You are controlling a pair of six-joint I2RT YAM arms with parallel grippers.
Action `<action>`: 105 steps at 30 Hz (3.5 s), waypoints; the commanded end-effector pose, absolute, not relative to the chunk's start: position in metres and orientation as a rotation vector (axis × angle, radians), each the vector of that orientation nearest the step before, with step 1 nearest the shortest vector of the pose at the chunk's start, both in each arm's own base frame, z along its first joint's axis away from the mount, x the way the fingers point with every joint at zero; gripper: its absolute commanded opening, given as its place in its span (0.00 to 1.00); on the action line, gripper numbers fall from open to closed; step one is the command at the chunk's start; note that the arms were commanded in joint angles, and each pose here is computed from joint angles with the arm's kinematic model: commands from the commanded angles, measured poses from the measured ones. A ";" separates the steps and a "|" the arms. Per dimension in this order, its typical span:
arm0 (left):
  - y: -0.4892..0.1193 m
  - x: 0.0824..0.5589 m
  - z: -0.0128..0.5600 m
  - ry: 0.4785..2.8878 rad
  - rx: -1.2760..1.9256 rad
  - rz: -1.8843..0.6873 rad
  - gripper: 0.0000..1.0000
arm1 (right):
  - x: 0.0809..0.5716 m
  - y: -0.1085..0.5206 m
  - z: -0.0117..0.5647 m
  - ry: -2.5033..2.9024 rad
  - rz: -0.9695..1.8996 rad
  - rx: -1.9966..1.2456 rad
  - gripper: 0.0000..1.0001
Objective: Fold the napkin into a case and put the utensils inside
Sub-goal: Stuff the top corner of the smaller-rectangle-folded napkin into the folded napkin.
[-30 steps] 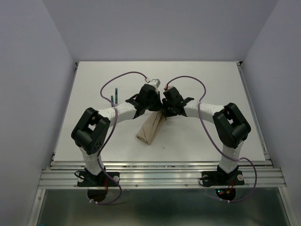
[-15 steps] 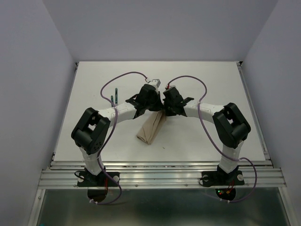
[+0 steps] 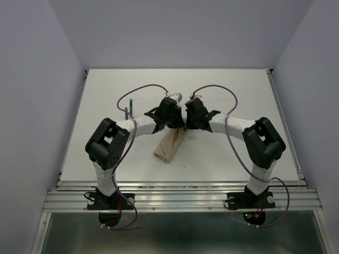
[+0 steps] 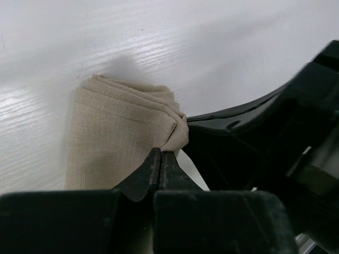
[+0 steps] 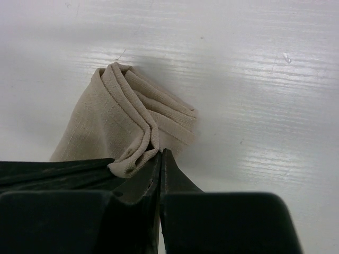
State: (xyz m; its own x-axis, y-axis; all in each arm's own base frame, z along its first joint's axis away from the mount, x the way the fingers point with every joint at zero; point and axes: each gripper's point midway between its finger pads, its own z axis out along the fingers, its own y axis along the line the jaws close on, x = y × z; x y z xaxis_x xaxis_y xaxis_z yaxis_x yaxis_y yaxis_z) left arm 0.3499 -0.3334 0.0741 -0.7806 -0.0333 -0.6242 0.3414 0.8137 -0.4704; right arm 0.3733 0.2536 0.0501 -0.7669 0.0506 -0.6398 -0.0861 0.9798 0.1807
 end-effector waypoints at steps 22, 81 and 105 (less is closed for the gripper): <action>-0.336 0.352 0.029 2.519 0.276 -0.682 0.00 | 0.376 0.279 0.101 2.300 0.473 0.010 0.01; -0.316 0.328 0.105 2.418 0.330 -0.882 0.18 | 0.367 0.281 0.096 2.317 0.508 -0.028 0.01; -0.335 0.353 0.071 2.461 0.276 -0.991 0.00 | 0.369 0.287 0.098 2.316 0.533 -0.038 0.01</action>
State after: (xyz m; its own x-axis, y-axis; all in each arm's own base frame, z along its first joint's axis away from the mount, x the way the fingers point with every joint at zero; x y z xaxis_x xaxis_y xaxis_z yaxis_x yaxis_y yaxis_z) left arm 0.3431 -0.3185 0.0506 -0.8895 0.0176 -0.4567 0.3036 0.7697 -0.5616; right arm 0.3586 0.2708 0.0689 -0.7722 0.0972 -0.6279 -0.1383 0.9388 0.3155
